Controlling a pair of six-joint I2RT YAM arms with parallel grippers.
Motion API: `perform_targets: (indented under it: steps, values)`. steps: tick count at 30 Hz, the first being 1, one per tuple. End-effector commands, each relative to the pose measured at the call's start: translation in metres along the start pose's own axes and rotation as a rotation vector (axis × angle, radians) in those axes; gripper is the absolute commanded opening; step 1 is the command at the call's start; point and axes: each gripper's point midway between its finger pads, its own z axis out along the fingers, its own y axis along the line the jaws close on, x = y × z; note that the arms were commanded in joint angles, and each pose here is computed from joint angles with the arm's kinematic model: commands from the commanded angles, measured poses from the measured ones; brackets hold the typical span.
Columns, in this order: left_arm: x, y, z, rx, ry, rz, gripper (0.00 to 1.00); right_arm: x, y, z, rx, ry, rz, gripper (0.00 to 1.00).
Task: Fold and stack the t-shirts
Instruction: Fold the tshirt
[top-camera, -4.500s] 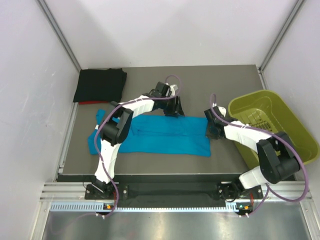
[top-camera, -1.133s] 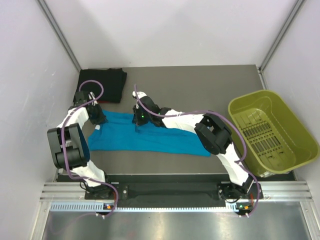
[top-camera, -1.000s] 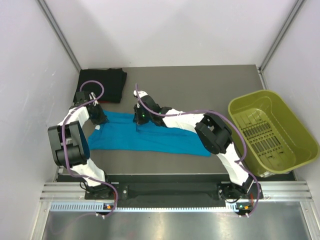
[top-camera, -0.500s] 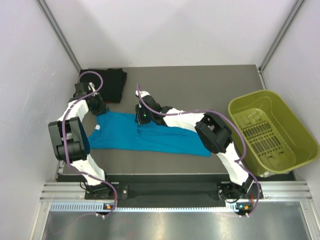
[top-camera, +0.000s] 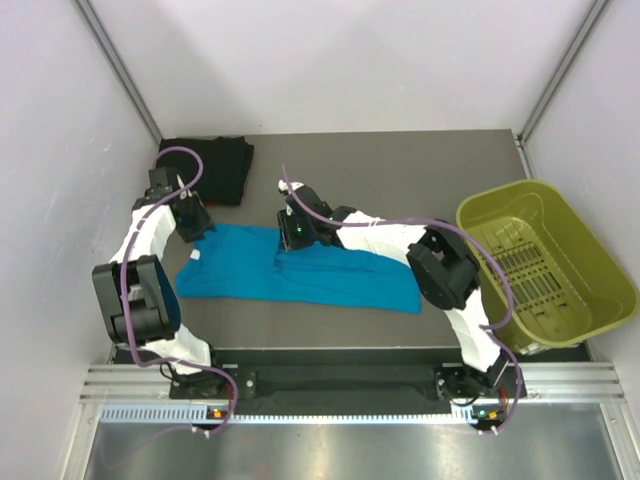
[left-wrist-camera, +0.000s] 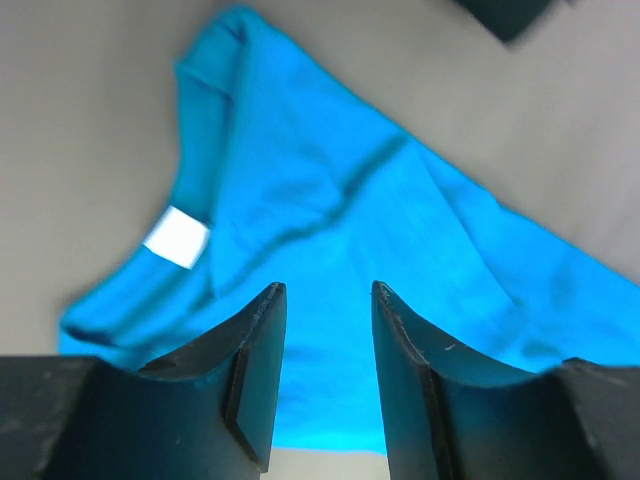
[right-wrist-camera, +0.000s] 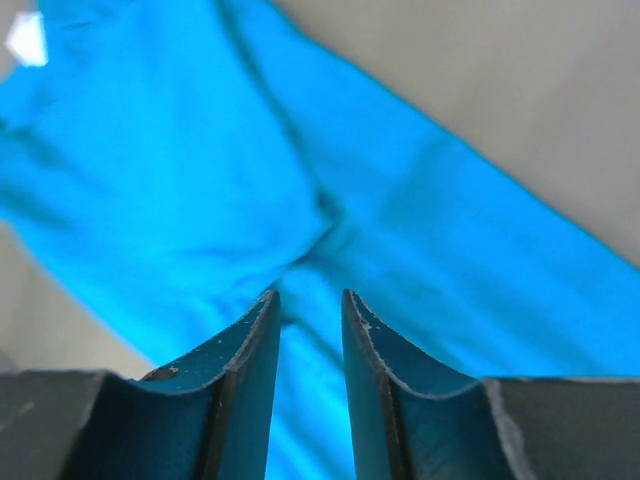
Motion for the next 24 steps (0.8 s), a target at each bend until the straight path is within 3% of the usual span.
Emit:
perform_targets:
  steps: [1, 5, 9, 15, 19, 24]
  values:
    - [0.027, -0.012, 0.000, 0.065, 0.063, -0.040, 0.44, -0.025, 0.040, -0.036, -0.162, -0.063, -0.022, 0.31]
    - [0.058, -0.004, 0.010, 0.061, 0.112, -0.098, 0.43, -0.005, 0.058, -0.030, -0.278, -0.027, 0.008, 0.28]
    - [0.061, 0.024, 0.010, -0.087, 0.068, -0.138, 0.44, 0.018, 0.068, -0.023, -0.307, 0.011, 0.006, 0.24]
    - [0.065, 0.046, 0.011, -0.187, -0.016, -0.187, 0.46, 0.053, 0.032, -0.012, -0.167, 0.065, 0.046, 0.17]
    - [0.065, 0.048, 0.004, -0.203, -0.011, -0.178, 0.46, 0.070, 0.010, -0.018, -0.083, 0.085, 0.065, 0.14]
    - [0.032, 0.044, -0.034, -0.235, -0.075, -0.118, 0.46, 0.055, 0.015, -0.041, -0.087, 0.049, 0.047, 0.14]
